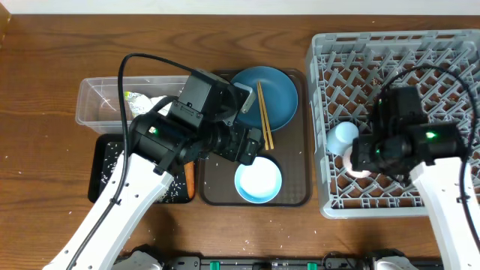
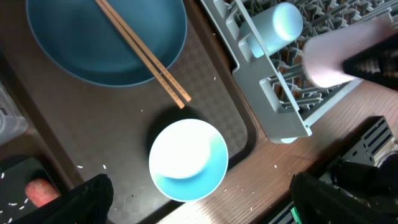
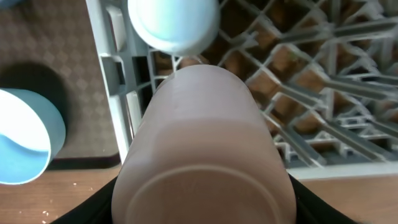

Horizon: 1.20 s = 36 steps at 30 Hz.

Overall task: Sort waste into correct bins and load items into the dishwasher rack
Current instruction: 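Open the left gripper and carry the pink cup over the rack, then lower the pink cup upside down into the rack beside the blue cup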

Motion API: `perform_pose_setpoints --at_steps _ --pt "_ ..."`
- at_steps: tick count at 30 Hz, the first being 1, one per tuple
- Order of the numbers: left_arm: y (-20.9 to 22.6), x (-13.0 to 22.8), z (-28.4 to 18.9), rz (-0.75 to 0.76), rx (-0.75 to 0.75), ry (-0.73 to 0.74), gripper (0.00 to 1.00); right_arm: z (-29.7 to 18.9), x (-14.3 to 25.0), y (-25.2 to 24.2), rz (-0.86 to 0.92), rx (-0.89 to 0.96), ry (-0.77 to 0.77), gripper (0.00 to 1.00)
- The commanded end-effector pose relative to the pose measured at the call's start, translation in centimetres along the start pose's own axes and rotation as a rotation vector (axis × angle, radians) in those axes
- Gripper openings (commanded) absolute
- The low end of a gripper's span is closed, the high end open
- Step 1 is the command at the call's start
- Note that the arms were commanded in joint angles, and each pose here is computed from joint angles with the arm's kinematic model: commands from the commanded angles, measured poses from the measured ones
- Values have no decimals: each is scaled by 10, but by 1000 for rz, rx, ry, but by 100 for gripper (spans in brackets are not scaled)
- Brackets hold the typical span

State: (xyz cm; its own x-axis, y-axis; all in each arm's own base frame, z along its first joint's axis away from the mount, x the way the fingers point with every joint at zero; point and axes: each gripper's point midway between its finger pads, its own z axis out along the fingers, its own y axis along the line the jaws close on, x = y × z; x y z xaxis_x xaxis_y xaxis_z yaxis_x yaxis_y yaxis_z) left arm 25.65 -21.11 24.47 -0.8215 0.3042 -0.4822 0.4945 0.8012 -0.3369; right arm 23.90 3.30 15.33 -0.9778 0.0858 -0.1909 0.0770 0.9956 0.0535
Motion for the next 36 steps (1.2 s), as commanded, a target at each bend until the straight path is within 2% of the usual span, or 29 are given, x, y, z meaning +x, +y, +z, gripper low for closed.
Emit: perform_pose_setpoints --at_steps 1,17,19,21,25,36 --pt "2 1 1 5 -10 4 94 16 12 16 -47 -57 41 51" --pt "2 1 1 5 -10 4 95 32 23 19 -69 -52 71 52" --pt "2 1 1 5 -10 4 96 32 24 18 -69 -51 75 57" --pt "2 1 1 5 -10 4 96 32 25 18 -69 -50 79 66" --pt "2 1 1 5 -10 4 96 32 26 18 -69 -50 82 99" --pt "2 1 1 5 -10 4 96 30 22 13 -69 -18 65 99"
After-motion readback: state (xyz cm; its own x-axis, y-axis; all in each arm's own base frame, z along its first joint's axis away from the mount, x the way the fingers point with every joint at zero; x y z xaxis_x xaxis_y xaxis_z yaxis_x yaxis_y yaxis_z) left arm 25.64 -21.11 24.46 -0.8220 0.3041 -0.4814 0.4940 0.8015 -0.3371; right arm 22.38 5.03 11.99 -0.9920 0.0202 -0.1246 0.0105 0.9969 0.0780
